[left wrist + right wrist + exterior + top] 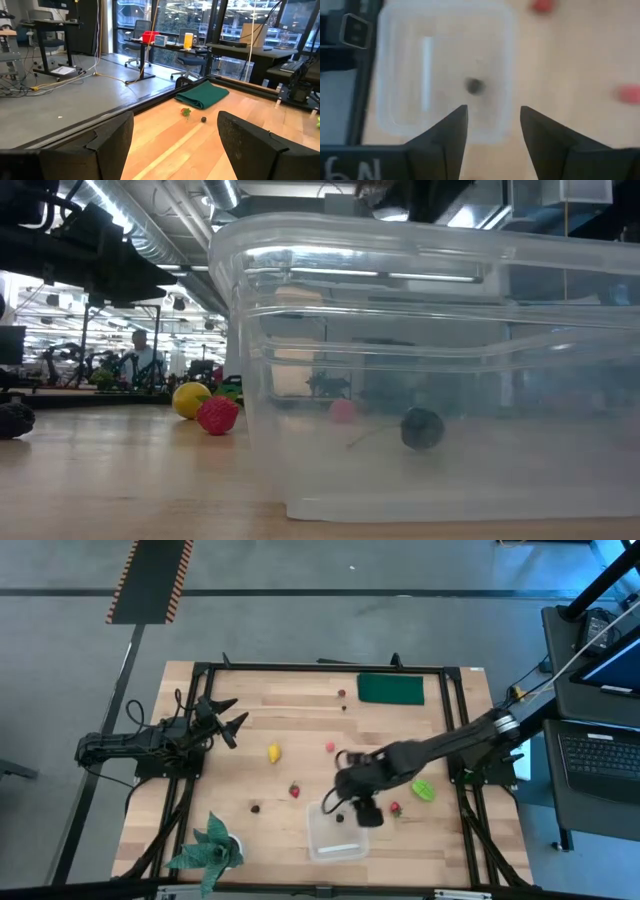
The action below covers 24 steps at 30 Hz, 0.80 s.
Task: Pick and placing Produce into tupperware
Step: Put the bottom right red strawberry into the transparent bin
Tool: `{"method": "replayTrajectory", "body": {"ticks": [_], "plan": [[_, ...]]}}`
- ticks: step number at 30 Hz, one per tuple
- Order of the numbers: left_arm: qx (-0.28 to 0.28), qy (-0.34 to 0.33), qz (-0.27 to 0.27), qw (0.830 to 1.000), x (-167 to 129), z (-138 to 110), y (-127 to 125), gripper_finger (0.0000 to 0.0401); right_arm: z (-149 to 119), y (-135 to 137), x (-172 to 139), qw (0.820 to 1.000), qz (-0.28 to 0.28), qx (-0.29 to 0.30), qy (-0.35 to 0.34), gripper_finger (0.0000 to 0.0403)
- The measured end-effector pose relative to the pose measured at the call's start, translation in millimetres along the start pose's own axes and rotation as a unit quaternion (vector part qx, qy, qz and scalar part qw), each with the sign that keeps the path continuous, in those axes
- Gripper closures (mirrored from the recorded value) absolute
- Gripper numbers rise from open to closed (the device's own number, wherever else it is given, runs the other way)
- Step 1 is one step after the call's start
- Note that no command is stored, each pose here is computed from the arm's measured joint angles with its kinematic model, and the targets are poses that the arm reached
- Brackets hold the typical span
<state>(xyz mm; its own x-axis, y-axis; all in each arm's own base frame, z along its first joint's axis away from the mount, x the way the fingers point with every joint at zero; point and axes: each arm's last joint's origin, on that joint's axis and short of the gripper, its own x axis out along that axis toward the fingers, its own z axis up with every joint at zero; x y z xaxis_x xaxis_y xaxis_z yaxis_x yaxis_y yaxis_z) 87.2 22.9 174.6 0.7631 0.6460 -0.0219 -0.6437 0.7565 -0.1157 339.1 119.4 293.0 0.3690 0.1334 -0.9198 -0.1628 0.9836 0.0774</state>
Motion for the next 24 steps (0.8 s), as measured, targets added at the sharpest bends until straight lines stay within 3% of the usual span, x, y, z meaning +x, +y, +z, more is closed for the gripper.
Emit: {"method": "replayTrajectory", "body": {"ticks": [8,16,20,24], "plan": [[0.001,0.0,0.0,1.0,0.0,-0.1,0.0,0.012,-62.2,-0.8,-33.6,0.999,-0.009,0.046,0.015,0.0218],[0.002,0.001,0.0,1.0,0.0,-0.3,0.0,0.012,-133.2,-8.8,0.1,0.987,-0.016,0.153,0.037,0.0213],[0.003,0.001,0.001,1.0,0.0,-0.3,0.1,0.012,-150.9,-13.1,16.5,0.978,-0.012,0.209,0.024,0.0174],[0.003,0.002,0.001,1.0,0.0,-0.4,0.1,0.012,-160.6,-12.2,29.8,0.976,0.001,0.217,0.026,0.0113]]}}
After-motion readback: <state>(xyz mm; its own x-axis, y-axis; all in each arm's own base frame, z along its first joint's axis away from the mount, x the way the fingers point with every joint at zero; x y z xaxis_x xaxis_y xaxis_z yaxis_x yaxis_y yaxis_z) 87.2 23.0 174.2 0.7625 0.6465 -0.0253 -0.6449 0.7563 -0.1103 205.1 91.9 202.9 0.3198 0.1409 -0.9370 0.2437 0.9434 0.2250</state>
